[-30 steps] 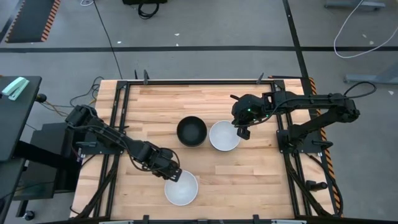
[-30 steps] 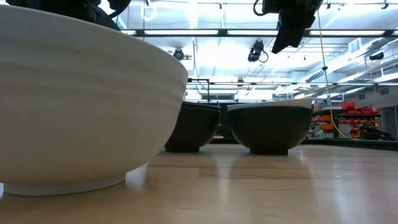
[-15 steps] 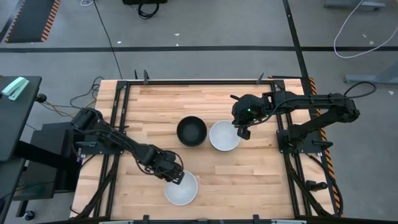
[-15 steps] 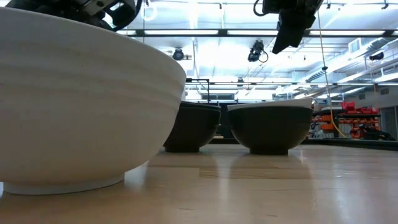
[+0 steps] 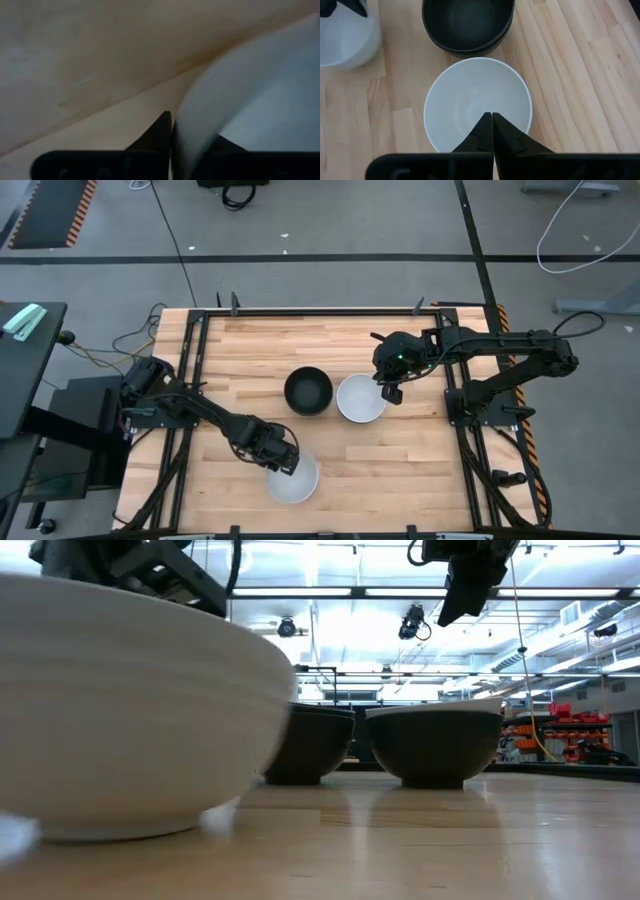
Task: Nest bowls inside each other
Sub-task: Stack the white bowl on top of the black bowl
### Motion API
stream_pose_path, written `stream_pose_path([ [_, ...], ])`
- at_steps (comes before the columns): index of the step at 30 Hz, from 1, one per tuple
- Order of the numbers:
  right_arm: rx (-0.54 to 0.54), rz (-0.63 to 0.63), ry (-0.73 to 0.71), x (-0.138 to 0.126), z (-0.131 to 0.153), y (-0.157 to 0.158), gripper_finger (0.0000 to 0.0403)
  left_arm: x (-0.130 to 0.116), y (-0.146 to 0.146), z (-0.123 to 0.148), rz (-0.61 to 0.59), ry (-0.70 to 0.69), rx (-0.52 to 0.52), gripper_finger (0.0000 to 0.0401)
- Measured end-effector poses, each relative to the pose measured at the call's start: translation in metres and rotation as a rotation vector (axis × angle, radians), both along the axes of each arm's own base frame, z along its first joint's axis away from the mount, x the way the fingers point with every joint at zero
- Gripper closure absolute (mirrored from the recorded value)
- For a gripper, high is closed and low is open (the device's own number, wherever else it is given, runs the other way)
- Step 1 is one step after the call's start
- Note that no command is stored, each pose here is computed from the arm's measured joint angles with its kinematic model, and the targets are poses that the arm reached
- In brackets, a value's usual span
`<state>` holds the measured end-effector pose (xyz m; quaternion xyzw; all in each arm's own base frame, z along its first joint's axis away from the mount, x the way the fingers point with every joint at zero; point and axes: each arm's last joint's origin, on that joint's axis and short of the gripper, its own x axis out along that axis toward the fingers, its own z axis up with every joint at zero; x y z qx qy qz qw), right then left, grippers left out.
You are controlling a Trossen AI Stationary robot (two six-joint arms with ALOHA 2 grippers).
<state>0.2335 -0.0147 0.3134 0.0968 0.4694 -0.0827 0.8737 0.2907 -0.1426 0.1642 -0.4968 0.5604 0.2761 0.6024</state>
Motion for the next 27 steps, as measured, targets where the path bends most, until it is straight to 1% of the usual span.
stream_pose_path([
  [3,0.000,0.000,0.000,0.000,0.000,0.000,0.0400,0.003,0.006,0.003,0.001,-0.016,0.002,0.0388],
  [6,0.000,0.000,0.000,0.000,0.000,0.000,0.0400,0.006,0.013,0.006,-0.004,-0.018,0.015,0.0389],
  [11,0.000,-0.001,0.000,0.000,0.000,0.000,0.0400,0.019,0.025,0.022,-0.063,-0.046,0.043,0.0391],
  [15,0.000,0.000,0.000,0.000,0.000,0.000,0.0400,0.027,0.041,0.046,-0.116,-0.026,0.103,0.0391],
  [19,0.000,0.000,0.000,0.000,0.000,0.000,0.0400,0.034,0.062,0.074,-0.164,0.001,0.195,0.0391],
  [23,0.000,0.000,0.000,0.000,0.000,0.000,0.0400,0.039,0.091,0.102,-0.195,0.018,0.292,0.0391],
  [27,0.000,0.000,0.000,0.000,0.000,0.000,0.0400,0.042,0.124,0.121,-0.200,0.022,0.362,0.0391],
])
